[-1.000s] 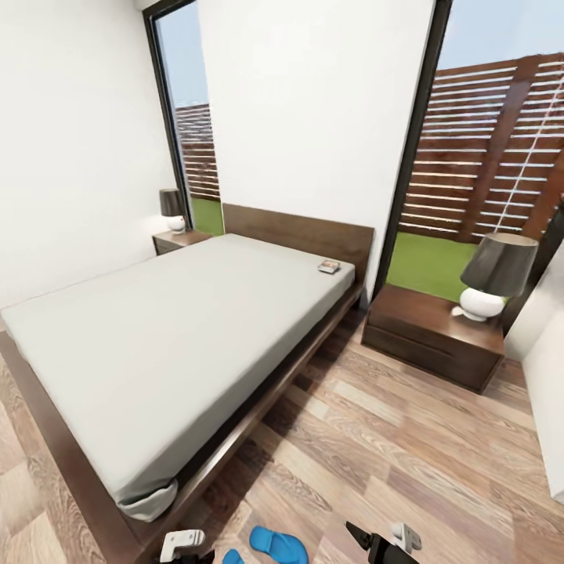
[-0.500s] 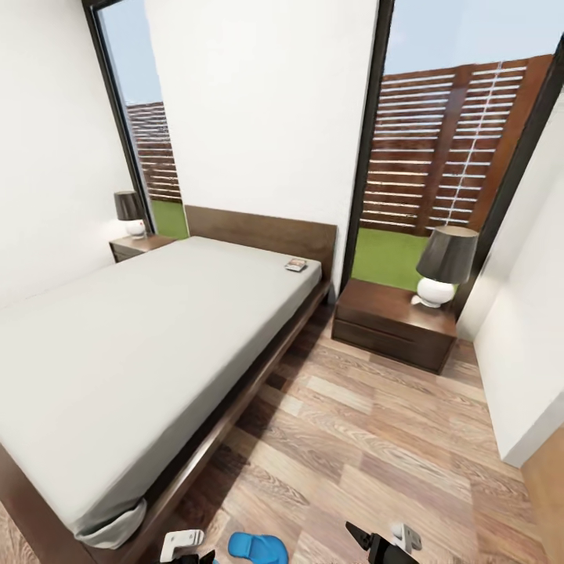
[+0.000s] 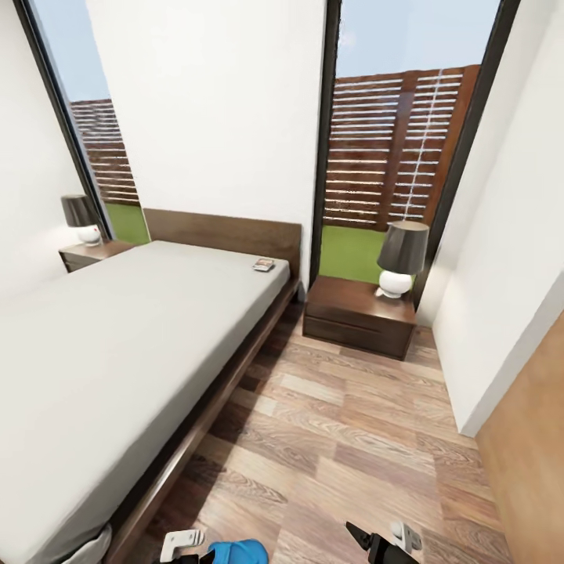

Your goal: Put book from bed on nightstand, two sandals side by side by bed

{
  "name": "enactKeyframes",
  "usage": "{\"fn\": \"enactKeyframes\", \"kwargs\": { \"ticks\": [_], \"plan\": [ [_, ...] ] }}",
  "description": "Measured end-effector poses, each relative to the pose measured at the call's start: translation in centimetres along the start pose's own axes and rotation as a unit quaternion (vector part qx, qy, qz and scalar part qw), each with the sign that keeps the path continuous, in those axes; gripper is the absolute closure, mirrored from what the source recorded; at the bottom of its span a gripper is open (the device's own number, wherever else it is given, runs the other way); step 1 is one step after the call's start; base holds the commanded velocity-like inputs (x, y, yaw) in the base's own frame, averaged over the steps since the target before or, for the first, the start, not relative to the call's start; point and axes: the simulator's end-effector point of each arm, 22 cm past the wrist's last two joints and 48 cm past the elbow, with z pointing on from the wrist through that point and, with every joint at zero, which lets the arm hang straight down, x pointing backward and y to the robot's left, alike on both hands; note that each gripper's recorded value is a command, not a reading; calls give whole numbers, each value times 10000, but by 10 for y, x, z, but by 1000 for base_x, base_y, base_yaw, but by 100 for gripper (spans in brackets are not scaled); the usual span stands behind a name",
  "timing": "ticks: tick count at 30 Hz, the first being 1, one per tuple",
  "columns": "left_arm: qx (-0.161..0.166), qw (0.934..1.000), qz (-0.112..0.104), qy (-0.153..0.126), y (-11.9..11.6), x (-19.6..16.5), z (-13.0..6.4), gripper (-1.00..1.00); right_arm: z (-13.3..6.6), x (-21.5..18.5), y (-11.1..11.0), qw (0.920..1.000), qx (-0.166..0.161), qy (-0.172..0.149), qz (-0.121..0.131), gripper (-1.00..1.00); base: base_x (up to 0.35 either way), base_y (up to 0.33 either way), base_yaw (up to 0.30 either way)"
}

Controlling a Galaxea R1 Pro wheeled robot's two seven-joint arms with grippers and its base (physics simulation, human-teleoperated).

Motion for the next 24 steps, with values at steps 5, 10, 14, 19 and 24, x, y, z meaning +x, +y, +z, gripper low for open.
{"fn": "enactKeyframes", "kwargs": {
  "ticks": [5,10,14,19,24],
  "plan": [
    [1,10000,0,0,0,0,0,-100,0,0,0,10000,0,0,0,-100,0,0,-283],
    [1,10000,-1,1,0,0,0,-100,0,0,0,10000,0,1,-1,-100,0,0,-283],
    [3,10000,-1,1,-1,0,0,-100,0,0,0,10000,0,0,0,-100,0,0,-283],
    [5,10000,-2,1,-1,0,0,-100,0,0,0,10000,0,1,-1,-100,0,0,-283],
    [2,10000,-1,1,-1,0,0,-100,0,0,0,10000,0,0,0,-100,0,0,-283]
  ]
}}
